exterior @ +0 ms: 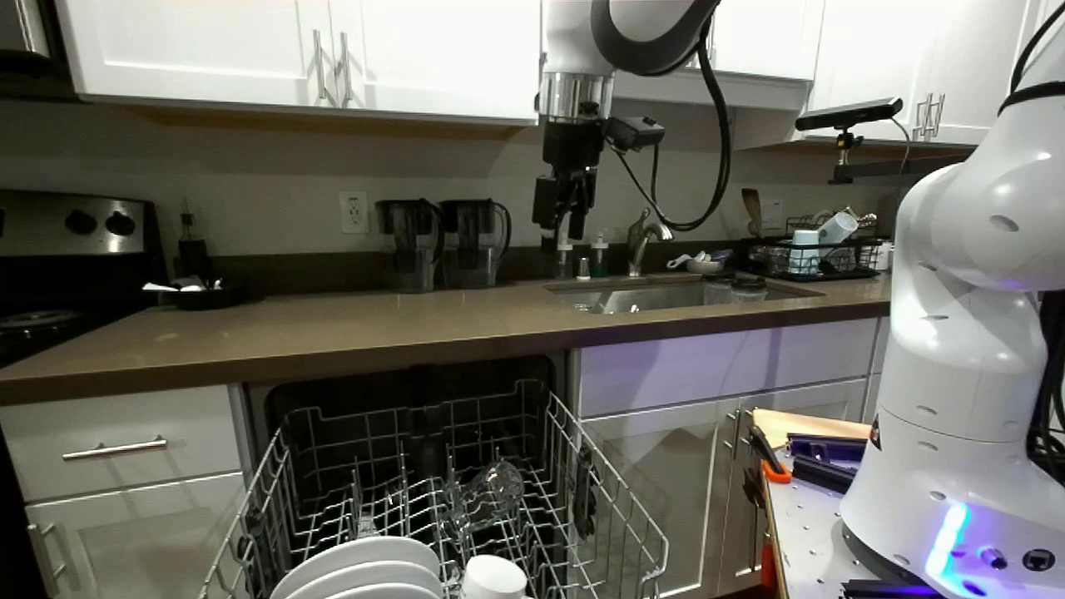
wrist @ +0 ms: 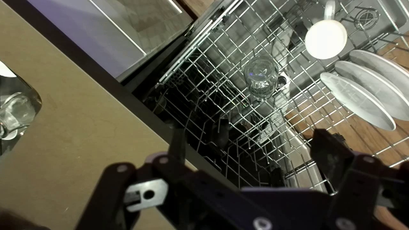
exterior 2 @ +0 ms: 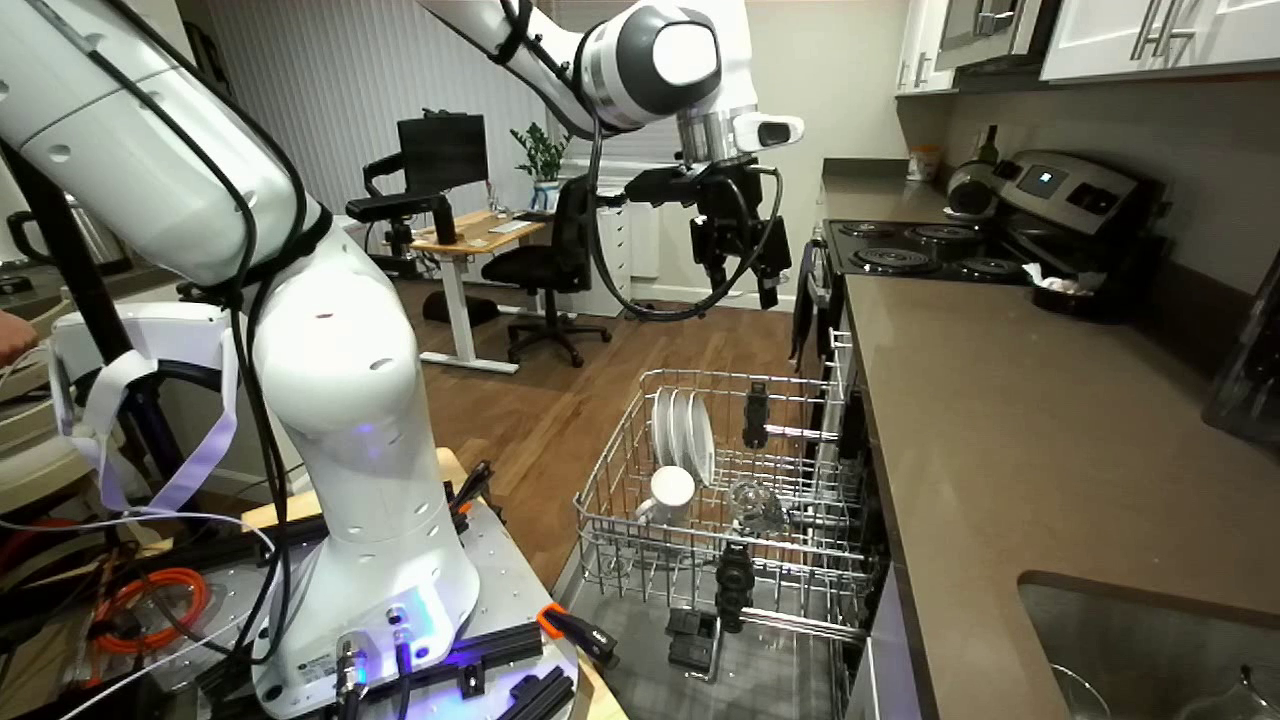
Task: Remove the first plate at the right out of the dishwasher and put it on the counter top
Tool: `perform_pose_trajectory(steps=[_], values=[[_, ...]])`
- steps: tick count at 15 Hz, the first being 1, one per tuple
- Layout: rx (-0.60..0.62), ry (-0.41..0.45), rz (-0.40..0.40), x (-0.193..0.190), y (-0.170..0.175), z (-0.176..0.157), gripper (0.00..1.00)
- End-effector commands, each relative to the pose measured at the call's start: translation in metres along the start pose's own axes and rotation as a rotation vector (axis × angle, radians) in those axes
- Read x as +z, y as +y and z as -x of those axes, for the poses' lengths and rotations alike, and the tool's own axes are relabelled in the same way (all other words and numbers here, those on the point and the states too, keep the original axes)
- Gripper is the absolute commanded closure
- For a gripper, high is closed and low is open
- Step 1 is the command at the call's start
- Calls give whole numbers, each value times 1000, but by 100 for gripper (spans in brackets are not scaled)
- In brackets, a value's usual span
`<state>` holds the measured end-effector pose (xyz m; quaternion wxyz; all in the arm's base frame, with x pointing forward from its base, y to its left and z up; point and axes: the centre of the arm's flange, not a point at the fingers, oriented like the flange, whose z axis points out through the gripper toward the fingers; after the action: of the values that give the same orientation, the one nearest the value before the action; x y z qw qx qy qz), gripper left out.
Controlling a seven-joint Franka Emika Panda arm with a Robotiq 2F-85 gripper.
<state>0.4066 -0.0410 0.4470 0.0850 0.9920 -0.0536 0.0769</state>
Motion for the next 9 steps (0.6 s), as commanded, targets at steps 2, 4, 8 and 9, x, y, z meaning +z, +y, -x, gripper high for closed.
perform_pose_trajectory(steps=[2, 4, 8, 9], values=[[-16, -1, -16, 5, -1, -7, 0], [-38, -7, -23, 13, -6, -16, 0], [-136, 3, -42, 31, -29, -28, 0], [-169, 9, -47, 36, -36, -32, 0]])
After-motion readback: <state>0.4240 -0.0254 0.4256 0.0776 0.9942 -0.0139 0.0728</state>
